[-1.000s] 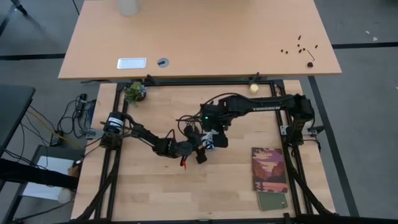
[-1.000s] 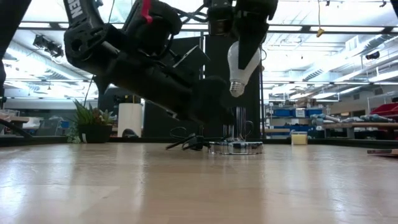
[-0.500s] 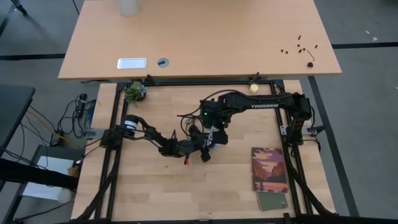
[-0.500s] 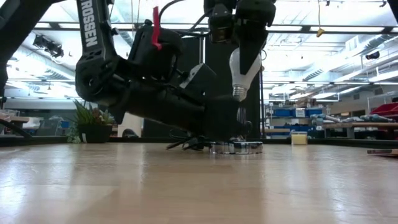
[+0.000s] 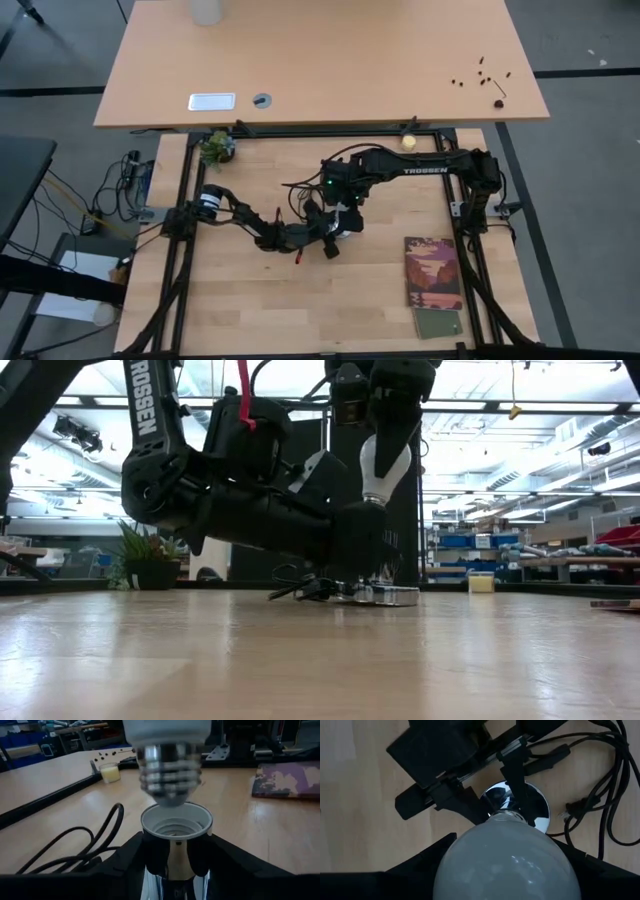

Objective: Screw lightbulb
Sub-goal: Insert the white lightbulb into the silver lamp

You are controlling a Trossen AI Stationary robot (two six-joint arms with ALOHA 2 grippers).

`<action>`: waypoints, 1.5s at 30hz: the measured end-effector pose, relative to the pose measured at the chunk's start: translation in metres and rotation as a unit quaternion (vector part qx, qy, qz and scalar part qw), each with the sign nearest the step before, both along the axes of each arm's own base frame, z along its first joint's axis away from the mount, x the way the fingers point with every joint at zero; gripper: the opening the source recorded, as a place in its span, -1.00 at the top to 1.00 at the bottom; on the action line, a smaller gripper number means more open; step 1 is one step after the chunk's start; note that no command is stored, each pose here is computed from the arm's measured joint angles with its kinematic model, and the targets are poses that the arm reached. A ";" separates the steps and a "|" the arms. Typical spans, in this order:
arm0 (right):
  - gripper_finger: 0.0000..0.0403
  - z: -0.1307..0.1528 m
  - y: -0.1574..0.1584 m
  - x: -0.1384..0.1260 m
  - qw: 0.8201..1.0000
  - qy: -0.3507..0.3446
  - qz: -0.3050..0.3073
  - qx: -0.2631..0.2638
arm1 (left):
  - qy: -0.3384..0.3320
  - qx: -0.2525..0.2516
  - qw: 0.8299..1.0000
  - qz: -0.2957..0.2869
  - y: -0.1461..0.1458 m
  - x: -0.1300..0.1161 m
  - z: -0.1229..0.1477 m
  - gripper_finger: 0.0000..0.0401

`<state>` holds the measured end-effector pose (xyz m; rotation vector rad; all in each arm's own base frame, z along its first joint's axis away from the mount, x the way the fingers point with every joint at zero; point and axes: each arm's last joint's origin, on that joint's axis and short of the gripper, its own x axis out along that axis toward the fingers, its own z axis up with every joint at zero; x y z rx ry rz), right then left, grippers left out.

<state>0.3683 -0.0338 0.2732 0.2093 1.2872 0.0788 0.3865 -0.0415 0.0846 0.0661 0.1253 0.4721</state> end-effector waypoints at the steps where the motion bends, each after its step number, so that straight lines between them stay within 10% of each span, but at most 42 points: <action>1: -0.34 0.000 0.000 0.000 1.000 0.001 -0.002 0.001 | 0.000 0.000 1.000 0.000 0.000 0.000 0.000 0.08; 45: -0.34 -0.040 0.015 0.024 0.998 0.039 -0.050 -0.030 | -0.003 -0.020 1.000 0.004 0.000 0.000 -0.002 0.08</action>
